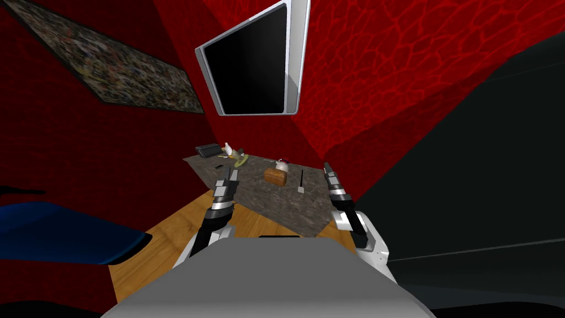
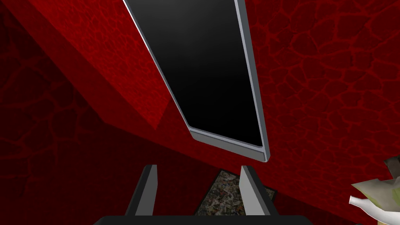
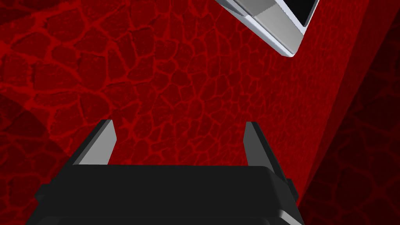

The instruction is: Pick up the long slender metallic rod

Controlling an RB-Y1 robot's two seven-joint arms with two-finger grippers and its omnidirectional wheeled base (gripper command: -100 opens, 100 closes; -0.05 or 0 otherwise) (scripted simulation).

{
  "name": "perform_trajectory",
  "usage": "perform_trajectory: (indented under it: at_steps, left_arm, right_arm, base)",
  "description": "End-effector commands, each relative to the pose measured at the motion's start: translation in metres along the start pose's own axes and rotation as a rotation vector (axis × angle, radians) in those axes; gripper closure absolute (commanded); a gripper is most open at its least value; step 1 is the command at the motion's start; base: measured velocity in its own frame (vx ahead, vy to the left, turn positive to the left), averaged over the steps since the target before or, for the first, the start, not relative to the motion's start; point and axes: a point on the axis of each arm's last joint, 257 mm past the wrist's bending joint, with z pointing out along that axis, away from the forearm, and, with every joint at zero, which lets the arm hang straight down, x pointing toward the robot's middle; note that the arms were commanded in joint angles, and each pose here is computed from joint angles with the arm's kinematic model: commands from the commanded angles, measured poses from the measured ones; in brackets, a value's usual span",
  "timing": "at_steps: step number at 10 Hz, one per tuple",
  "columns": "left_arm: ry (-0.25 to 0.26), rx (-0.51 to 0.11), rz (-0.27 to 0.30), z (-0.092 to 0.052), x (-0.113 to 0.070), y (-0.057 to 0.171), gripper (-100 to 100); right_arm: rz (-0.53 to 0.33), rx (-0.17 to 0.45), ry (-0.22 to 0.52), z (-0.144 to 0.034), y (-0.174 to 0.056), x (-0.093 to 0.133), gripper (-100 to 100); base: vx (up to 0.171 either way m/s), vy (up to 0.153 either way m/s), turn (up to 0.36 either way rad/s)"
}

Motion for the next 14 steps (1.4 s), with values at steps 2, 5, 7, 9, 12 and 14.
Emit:
perform_trajectory:
  at_steps: [2,5,7,9,12,14]
  left_arm:
    - [0.000,0.000,0.000,0.000,0.000,0.000,0]
    - [0.000,0.000,0.000,0.000,0.000,0.000,0]
    - [0.000,0.000,0.000,0.000,0.000,0.000,0]
    - [0.000,0.000,0.000,0.000,0.000,0.000,0]
    - [0.000,0.000,0.000,0.000,0.000,0.000,0]
    - [0.000,0.000,0.000,0.000,0.000,0.000,0]
  right_arm:
    - [-0.092,0.071,0.021,0.007,-0.029,-0.006,-100]
    - [-0.263,0.174,0.043,0.017,-0.075,-0.029,-100]
    - [-0.348,0.233,0.049,0.022,-0.099,-0.046,-100]
    - [-0.439,0.303,0.052,0.025,-0.124,-0.067,-100]
    - [-0.526,0.391,0.052,0.026,-0.152,-0.092,-100]
    - [-0.606,0.457,0.041,0.029,-0.169,-0.120,-100]
  base:
    - [-0.044,-0.018,0.222]
    - [-0.045,-0.014,0.246]
    - [-0.042,-0.016,0.233]
    - [-0.040,-0.024,0.283]
    - [-0.026,-0.015,0.162]
    - [-0.038,-0.021,0.279]
